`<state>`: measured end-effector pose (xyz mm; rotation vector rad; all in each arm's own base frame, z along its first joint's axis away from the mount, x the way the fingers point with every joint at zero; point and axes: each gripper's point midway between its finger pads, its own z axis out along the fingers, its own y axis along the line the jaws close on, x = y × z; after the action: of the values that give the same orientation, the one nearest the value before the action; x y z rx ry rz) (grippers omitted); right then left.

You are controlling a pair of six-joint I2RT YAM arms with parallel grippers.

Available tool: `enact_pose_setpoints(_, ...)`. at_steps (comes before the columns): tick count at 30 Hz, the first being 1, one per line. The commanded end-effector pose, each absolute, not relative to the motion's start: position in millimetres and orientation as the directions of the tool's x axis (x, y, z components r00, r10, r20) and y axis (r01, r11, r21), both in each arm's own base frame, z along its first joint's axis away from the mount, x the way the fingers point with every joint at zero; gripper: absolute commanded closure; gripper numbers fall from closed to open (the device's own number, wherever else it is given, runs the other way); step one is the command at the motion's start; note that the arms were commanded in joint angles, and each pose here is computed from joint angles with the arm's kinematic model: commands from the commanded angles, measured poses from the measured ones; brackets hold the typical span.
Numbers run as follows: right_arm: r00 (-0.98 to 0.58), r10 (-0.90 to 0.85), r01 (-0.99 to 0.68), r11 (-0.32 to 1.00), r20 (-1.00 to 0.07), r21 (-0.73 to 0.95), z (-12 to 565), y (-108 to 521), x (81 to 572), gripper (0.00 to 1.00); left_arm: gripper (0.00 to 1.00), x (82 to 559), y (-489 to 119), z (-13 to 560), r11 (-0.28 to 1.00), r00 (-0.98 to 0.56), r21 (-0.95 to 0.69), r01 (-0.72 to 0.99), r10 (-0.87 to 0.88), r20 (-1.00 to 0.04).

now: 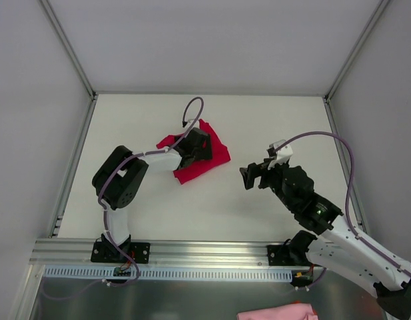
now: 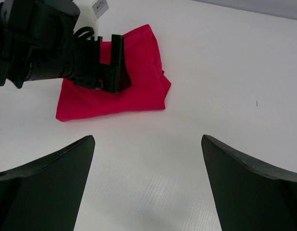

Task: Fold and stack the t-shirts
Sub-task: Smooth out wrinkles on the folded tshirt

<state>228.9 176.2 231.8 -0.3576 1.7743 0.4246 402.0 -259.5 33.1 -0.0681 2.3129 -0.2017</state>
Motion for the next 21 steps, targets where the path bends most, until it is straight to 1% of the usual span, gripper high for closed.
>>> enact_pose_setpoints(1, -0.202, 0.032, -0.414, 0.903, -0.979, 0.115, 250.9, 166.5, 229.4, 0.0, 0.06, 372.2, -247.8, 34.4, 0.984, -0.694, -0.173, -0.05, -0.159, -0.703)
enact_pose_setpoints(2, -0.201, 0.033, -0.413, 0.903, -0.979, 0.115, 251.1, 165.7, 229.0, 0.0, 0.06, 368.3, -248.4, 33.7, 0.98, -0.693, -0.189, -0.057, -0.175, -0.7)
enact_pose_setpoints(5, -0.199, 0.036, -0.398, 0.91, -0.979, 0.114, 252.0, 162.9, 230.2, 0.0, 0.06, 348.4, -244.0, 28.3, 0.985, -0.696, -0.159, -0.067, -0.16, -0.7)
enact_pose_setpoints(8, -0.232, 0.002, -0.376, 0.922, -0.973, 0.091, 242.0, 165.3, 236.6, 0.0, 0.06, 333.2, -247.6, 31.4, 0.992, -0.676, -0.12, -0.04, -0.115, -0.728)
enact_pose_setpoints(11, -0.271, -0.03, -0.365, 0.928, -0.962, 0.074, 226.7, 174.1, 245.5, 0.0, 0.04, 337.5, -258.0, 57.4, 0.994, -0.62, -0.106, 0.014, -0.074, -0.781)
enact_pose_setpoints(12, -0.299, -0.055, -0.36, 0.931, -0.953, 0.06, 213.0, 180.3, 251.3, 0.0, 0.03, 345.6, -264.9, 76.6, 0.991, -0.59, -0.128, 0.024, -0.089, -0.803)
enact_pose_setpoints(14, -0.318, -0.063, -0.337, 0.94, -0.946, 0.051, 201.4, 183.3, 258.1, 0.0, 0.02, 355.0, -270.8, 100.8, 0.992, -0.554, -0.113, 0.06, -0.061, -0.83)
enact_pose_setpoints(15, -0.341, -0.089, -0.323, 0.946, -0.936, 0.028, 188.5, 183.5, 261.7, 0.0, 0.03, 362.2, -277.8, 131.5, 0.989, -0.517, -0.12, 0.087, -0.058, -0.854)
enact_pose_setpoints(16, -0.343, -0.096, -0.291, 0.957, -0.935, 0.008, 184.8, 179.0, 265.5, 0.0, 0.02, 365.4, -279.0, 148.2, 0.988, -0.492, -0.124, 0.095, -0.062, -0.868)
enact_pose_setpoints(17, -0.347, -0.107, -0.269, 0.963, -0.932, -0.011, 181.5, 175.2, 268.4, 0.0, 0.02, 369.6, -281.7, 184.5, 0.981, -0.436, -0.159, 0.112, -0.096, -0.895)
enact_pose_setpoints(18, -0.356, -0.122, -0.255, 0.967, -0.926, -0.029, 177.7, 173.7, 270.6, 0.0, 0.01, 373.1, -281.7, 207.1, 0.979, -0.389, -0.15, 0.135, -0.087, -0.917)
enact_pose_setpoints(19, -0.358, -0.13, -0.24, 0.97, -0.925, -0.043, 176.4, 170.2, 271.8, 0.0, 0.01, 374.8, -279.7, 225.5, 0.978, -0.356, -0.152, 0.14, -0.094, -0.93)
enact_pose_setpoints(20, -0.362, -0.122, -0.222, 0.974, -0.924, -0.041, 176.2, 167.4, 272.9, 0.0, 0.01, 377.0, -274.9, 263.7, 0.976, -0.295, -0.175, 0.131, -0.13, -0.947)
enact_pose_setpoints(21, -0.36, -0.116, -0.211, 0.977, -0.926, -0.04, 177.1, 164.9, 273.0, 0.0, 0.01, 375.9, -268.2, 278.3, 0.98, -0.271, -0.152, 0.126, -0.114, -0.956)
